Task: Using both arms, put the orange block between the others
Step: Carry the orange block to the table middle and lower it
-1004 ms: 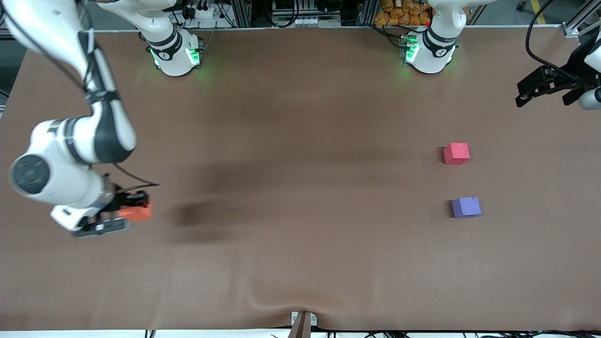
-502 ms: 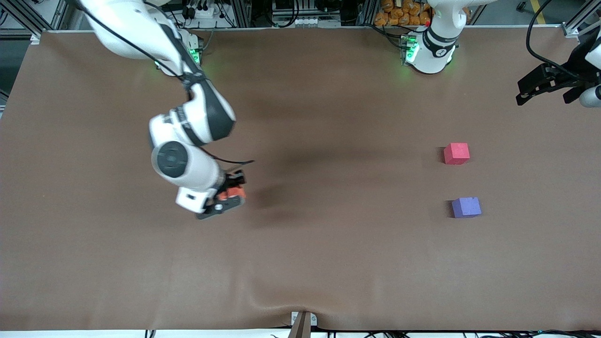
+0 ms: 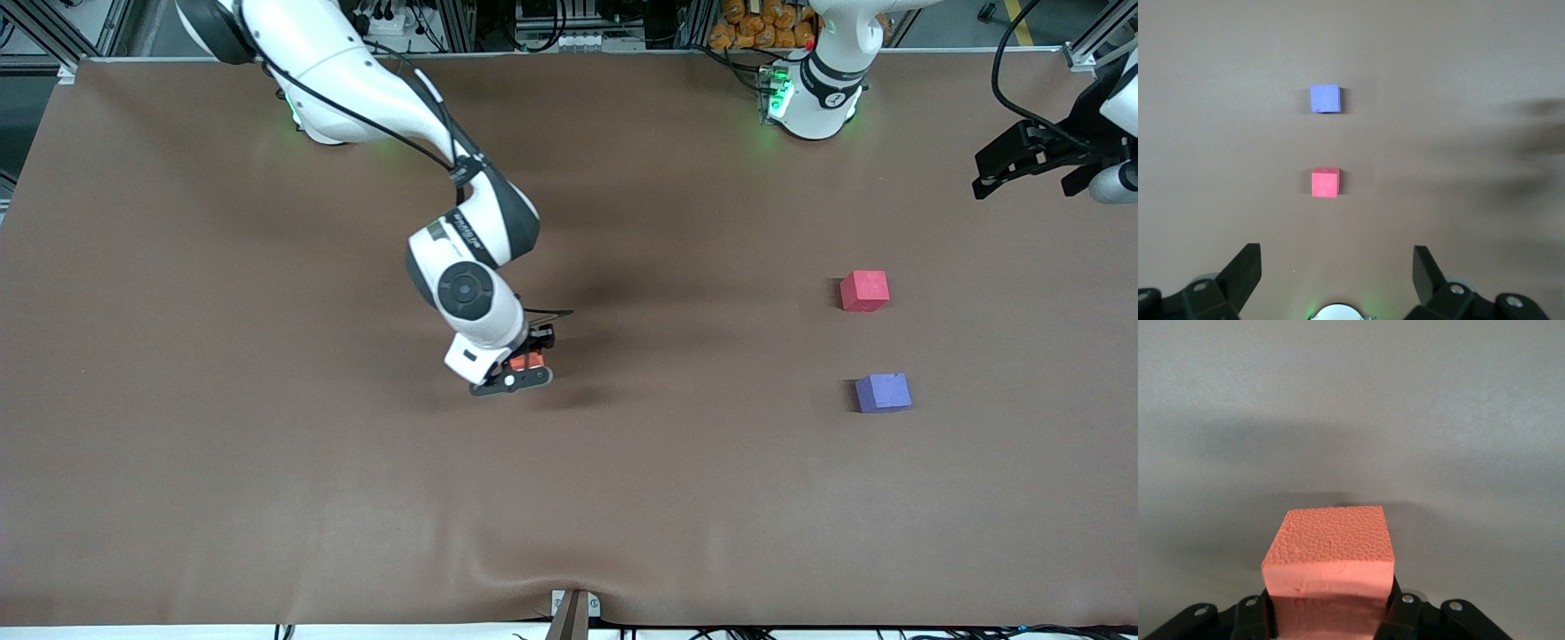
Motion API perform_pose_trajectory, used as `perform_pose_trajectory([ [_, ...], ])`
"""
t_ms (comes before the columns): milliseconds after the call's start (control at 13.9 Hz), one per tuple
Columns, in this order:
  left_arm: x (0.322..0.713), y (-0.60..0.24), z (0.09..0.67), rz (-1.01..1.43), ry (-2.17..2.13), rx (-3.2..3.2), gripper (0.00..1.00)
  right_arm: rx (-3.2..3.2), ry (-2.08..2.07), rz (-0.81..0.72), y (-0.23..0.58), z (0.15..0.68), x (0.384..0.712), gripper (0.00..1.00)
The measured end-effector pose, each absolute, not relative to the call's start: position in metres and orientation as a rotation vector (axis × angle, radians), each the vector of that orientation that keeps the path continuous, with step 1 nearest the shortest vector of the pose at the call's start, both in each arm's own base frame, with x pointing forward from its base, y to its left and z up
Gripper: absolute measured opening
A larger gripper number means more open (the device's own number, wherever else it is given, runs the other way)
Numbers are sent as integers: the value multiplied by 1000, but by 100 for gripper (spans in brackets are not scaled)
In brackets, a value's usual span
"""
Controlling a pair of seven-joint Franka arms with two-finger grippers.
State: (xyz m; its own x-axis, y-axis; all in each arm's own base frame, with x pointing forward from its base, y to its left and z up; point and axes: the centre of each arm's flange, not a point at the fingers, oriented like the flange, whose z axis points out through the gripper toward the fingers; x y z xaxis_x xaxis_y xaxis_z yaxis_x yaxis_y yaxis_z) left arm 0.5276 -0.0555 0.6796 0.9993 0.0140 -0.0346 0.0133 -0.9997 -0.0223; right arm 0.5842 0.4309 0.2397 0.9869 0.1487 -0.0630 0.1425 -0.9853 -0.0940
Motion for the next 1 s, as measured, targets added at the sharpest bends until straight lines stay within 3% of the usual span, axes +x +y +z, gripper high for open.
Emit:
perform_pose_trajectory([
  [861, 527, -52, 676, 78, -30, -3117, 100, -3063, -121, 186, 428, 201, 584, 57],
  [1004, 529, -50, 676, 66, -38, -3118, 100, -3062, -121, 186, 428, 200, 584, 72],
])
